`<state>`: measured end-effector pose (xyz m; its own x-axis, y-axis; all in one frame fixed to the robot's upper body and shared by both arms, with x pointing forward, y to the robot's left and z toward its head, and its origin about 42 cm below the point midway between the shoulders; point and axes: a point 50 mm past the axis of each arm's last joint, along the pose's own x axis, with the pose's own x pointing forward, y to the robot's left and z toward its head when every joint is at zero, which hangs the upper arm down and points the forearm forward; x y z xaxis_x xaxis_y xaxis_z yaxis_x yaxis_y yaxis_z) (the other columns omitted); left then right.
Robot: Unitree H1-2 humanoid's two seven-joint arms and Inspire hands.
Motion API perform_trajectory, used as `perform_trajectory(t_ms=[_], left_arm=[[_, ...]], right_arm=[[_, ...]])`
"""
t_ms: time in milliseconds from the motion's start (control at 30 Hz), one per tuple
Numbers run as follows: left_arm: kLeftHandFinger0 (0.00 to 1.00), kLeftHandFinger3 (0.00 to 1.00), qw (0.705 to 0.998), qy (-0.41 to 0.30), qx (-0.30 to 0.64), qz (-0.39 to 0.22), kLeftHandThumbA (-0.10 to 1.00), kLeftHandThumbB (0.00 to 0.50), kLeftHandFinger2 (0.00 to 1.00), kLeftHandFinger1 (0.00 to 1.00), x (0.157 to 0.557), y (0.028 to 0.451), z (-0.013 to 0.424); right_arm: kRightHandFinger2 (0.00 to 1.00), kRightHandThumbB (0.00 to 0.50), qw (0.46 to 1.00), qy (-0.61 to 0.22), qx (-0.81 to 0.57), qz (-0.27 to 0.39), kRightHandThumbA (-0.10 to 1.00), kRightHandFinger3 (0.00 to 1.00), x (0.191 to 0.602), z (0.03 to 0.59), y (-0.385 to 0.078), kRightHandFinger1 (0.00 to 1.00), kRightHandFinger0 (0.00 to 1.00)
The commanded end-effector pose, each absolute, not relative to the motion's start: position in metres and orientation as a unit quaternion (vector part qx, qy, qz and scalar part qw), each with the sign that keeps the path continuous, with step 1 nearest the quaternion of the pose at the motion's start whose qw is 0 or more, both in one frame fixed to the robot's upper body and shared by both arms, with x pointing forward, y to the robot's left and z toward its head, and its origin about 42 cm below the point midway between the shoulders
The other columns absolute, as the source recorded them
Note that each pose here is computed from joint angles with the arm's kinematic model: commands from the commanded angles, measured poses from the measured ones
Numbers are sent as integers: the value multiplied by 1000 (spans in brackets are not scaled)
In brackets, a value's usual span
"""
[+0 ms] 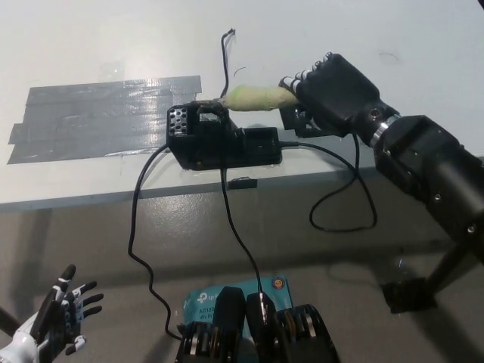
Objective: The robot uses its right hand to grab and lift the soldering gun kept on the middle of the table and puts it in its base
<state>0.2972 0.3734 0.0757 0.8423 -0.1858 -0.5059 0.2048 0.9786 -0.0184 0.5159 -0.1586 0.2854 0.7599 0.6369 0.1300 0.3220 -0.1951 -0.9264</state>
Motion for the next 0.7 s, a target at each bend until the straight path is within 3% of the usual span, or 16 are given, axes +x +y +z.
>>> perform_trajectory(t_ms=[0, 67, 100, 167, 233, 267, 300, 367, 433, 467, 500, 533, 567, 633, 667], left_arm=[[1000, 1000, 964, 239, 36, -110, 1000, 243, 1000, 1000, 304, 381, 93], [1000, 1000, 964, 241, 35, -109, 1000, 239, 1000, 1000, 303, 382, 93], [1000, 1000, 963, 242, 36, -109, 1000, 248, 1000, 1000, 302, 381, 92], [1000, 1000, 964, 243, 32, -107, 1000, 245, 1000, 1000, 302, 381, 91], [1000, 1000, 964, 243, 29, -104, 1000, 231, 1000, 1000, 302, 382, 90], [1000, 1000, 964, 243, 27, -102, 1000, 235, 1000, 1000, 301, 383, 90], [1000, 1000, 964, 244, 26, -101, 1000, 232, 1000, 1000, 301, 384, 90], [1000, 1000, 964, 242, 33, -104, 1000, 219, 1000, 1000, 300, 384, 92], [1000, 1000, 964, 243, 33, -105, 1000, 227, 1000, 1000, 301, 385, 92], [1000, 1000, 964, 243, 30, -106, 1000, 224, 1000, 1000, 302, 385, 93], [1000, 1000, 964, 243, 29, -105, 1000, 224, 1000, 1000, 302, 385, 93], [1000, 1000, 964, 243, 28, -104, 1000, 226, 1000, 1000, 302, 385, 93], [1000, 1000, 964, 243, 31, -104, 1000, 233, 1000, 1000, 302, 385, 92], [1000, 1000, 964, 244, 30, -104, 1000, 237, 1000, 1000, 303, 386, 92], [1000, 1000, 964, 244, 29, -104, 1000, 240, 1000, 1000, 303, 386, 92]], right_arm=[[313, 62, 539, -335, -764, 117, -100, 260, 520, 303, -182, 0, 0], [278, 81, 540, -344, -760, 115, -100, 258, 520, 302, -182, 0, 0], [318, 34, 535, -328, -769, 122, -100, 422, 518, 303, -185, 10, 0], [319, 1, 533, -313, -775, 129, -100, 506, 518, 305, -187, 12, 0], [307, 0, 526, -314, -780, 130, -100, 457, 517, 309, -190, 0, 0], [193, 34, 530, -321, -775, 128, -100, 333, 517, 310, -190, 0, 0], [148, 22, 536, -334, -766, 122, -100, 195, 517, 311, -191, 0, 0], [185, 25, 532, -346, -764, 121, -100, 85, 517, 315, -194, 0, 0], [217, 60, 528, -355, -762, 123, -100, 110, 518, 318, -197, 0, 0], [163, 23, 527, -353, -763, 127, -100, 65, 516, 320, -196, 0, 0], [156, 19, 527, -355, -761, 128, -100, 50, 516, 320, -196, 0, 0], [170, 1, 529, -354, -760, 130, -100, 96, 517, 318, -194, 0, 0], [187, 19, 528, -357, -760, 129, -100, 236, 517, 316, -194, 0, 0], [238, 24, 527, -357, -760, 133, -100, 270, 516, 315, -192, 32, 0], [248, 62, 522, -379, -753, 132, -100, 271, 515, 314, -190, 1, 0]])
